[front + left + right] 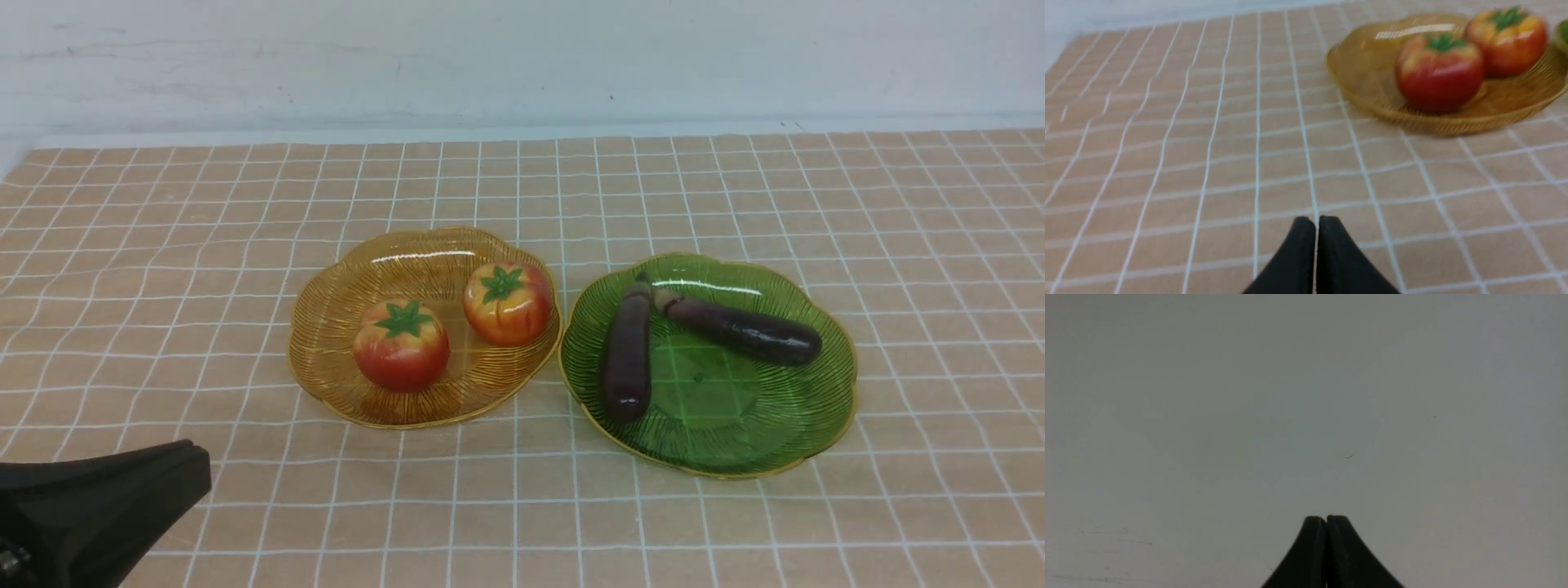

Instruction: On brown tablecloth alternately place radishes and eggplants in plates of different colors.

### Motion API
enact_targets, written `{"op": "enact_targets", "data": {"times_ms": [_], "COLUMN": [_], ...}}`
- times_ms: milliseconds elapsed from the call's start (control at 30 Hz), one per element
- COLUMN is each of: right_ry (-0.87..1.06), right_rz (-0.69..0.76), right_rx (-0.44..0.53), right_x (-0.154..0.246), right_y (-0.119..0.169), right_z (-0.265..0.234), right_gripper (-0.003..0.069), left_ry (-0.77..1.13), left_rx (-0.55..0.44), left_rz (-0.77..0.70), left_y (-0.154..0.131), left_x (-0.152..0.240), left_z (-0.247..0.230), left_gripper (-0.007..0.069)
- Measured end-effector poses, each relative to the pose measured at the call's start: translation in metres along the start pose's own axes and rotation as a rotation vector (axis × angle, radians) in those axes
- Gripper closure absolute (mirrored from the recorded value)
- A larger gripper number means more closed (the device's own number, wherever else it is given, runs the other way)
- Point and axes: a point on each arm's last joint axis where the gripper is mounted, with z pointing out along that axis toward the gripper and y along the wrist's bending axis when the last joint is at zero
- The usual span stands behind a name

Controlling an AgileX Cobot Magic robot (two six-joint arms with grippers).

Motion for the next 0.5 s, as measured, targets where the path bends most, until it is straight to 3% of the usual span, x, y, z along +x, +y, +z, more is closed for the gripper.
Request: {"op": "enact_targets", "data": {"times_ms": [500], "right_ry": [0.0], "right_rz": [0.0], "right_rx": [0.0], "right_x": [0.0], "right_y": [0.0], "right_z": [0.0], "right_gripper": [0.0674], "left_ry": [0.037], "left_rx": [-0.023], "left_rz": [-0.003], "left_y": [0.0008], "left_x": [0.0116], "left_z": [0.0037], "left_gripper": [0.0628]}}
